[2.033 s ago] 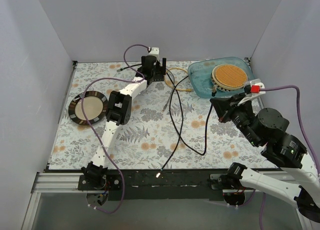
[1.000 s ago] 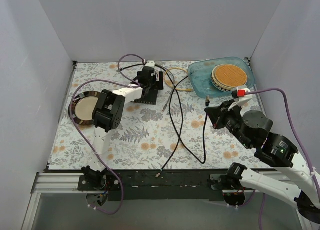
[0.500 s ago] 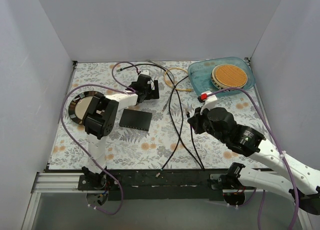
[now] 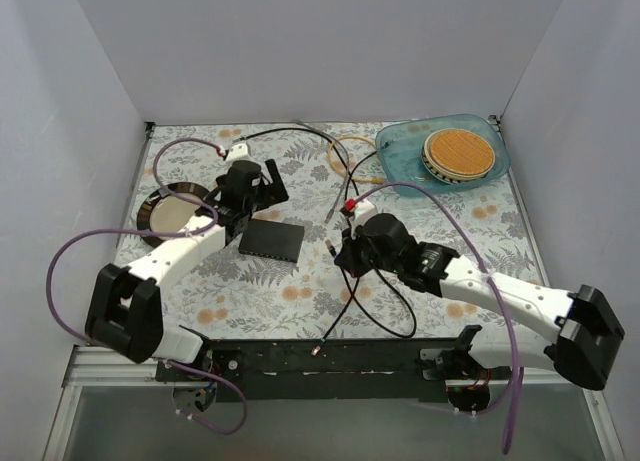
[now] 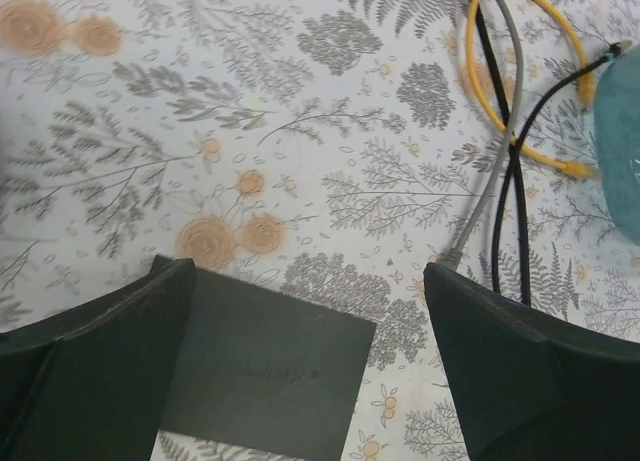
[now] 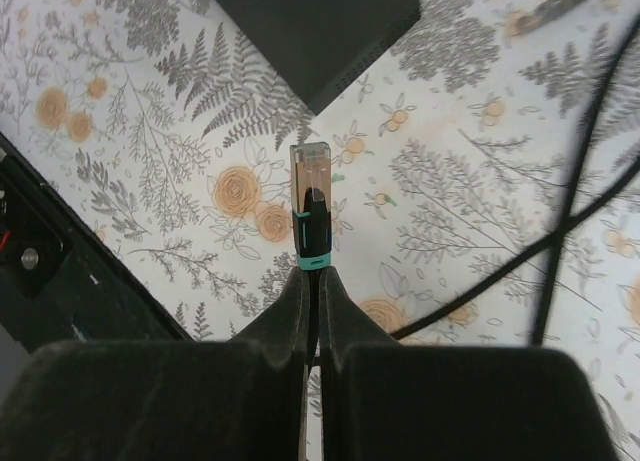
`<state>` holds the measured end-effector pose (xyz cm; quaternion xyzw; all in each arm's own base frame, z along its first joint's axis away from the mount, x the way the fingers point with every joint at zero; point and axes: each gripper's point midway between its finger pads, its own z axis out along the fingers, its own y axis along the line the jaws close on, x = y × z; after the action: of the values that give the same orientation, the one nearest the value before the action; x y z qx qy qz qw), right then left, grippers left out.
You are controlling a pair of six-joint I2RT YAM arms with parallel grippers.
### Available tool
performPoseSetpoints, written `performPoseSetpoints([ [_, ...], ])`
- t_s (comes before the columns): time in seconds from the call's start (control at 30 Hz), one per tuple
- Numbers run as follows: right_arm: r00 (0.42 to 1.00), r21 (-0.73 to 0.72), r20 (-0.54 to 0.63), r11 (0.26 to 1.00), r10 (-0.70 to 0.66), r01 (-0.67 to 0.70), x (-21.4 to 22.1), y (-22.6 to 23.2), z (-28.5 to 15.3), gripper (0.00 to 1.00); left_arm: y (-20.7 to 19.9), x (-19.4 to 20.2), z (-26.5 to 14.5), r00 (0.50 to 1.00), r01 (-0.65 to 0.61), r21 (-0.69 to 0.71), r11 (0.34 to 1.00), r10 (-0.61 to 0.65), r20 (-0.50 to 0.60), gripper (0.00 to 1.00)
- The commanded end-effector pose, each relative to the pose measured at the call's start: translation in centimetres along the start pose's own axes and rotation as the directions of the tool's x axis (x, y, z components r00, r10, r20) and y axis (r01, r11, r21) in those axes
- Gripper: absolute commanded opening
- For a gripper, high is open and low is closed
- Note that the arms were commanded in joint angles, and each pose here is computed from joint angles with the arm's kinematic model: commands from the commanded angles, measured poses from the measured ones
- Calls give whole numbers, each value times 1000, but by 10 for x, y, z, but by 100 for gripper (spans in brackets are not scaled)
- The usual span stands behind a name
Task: Insert the plug into the switch port
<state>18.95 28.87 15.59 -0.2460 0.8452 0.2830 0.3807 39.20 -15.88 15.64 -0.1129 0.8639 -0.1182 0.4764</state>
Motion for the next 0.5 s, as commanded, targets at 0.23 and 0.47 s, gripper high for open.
performPoseSetpoints([
  [0.23, 1000, -251, -14, 968, -23, 19, -18, 56, 67, 1, 83, 55, -31, 993, 115, -228, 967, -115, 14, 98],
  [0.47, 996, -146, -85, 988, 38, -51, -13, 32, 101, 1, 114, 82, -39, 991, 131, -317, 939, -133, 14, 98],
])
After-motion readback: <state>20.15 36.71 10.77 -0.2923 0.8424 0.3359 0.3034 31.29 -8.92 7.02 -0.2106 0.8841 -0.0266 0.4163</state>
